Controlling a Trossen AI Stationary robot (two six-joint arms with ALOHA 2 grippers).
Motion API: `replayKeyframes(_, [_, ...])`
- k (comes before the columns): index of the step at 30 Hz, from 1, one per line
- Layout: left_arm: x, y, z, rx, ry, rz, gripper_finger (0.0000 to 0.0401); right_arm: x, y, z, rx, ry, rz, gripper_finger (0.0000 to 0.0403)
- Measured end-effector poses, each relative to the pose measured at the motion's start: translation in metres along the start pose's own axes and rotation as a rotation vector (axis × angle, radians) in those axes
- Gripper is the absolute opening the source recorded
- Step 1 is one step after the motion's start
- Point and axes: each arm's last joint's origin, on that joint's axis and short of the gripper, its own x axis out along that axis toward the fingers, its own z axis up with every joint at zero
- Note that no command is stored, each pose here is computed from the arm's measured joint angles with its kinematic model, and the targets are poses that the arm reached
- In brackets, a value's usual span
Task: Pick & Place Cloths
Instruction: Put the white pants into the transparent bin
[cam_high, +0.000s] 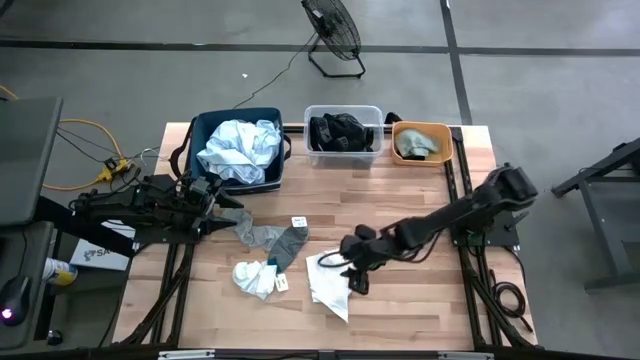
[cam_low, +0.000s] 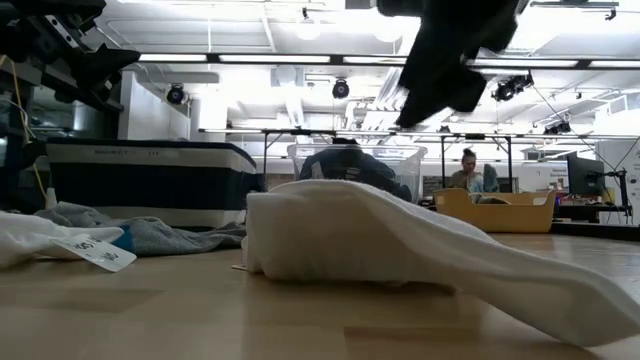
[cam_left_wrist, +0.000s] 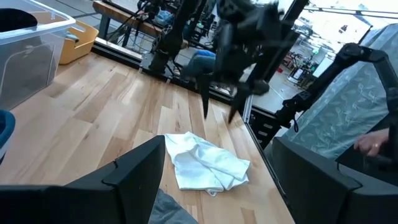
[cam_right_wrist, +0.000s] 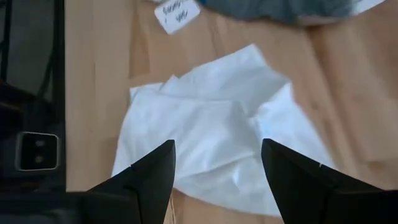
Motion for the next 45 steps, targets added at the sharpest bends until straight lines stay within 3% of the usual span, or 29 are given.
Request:
replayKeyframes(6, [0.000,0.000,0.000,-0.001,0.005,0.002,0.0290,0.041,-0.001,-0.009,-0.039,0.034,0.006,0.0229])
replayKeyframes(16, [0.000,0.003,-0.008,-0.023,0.082,0.037,0.0290,0.073,-0.013,-0.020,-0.131,0.001,-0.193,0.0229])
replayKeyframes(20, [-0.001,0.005,-0.010,-0.042,0.105,0.049,0.0290,0.084,-0.015,-0.026,-0.206,0.045,-0.186,0.0229])
replayKeyframes(25, [-0.001,0.005,-0.012,-0.044,0.118,0.055,0.0290,0.098,-0.019,-0.033,-0.213,0.099,-0.168,0.0226])
replayKeyframes(29, [-0.001,0.005,-0.011,-0.044,0.118,0.054,0.0290,0.102,-0.020,-0.035,-0.207,0.119,-0.156,0.0186])
replayKeyframes(36, [-0.001,0.005,-0.011,-0.045,0.116,0.054,0.0290,0.103,-0.028,-0.031,-0.173,0.171,-0.081,0.0032])
replayKeyframes(45, [-0.001,0.005,-0.011,-0.046,0.115,0.055,0.0290,0.084,-0.042,-0.012,-0.087,0.173,-0.020,0.0027])
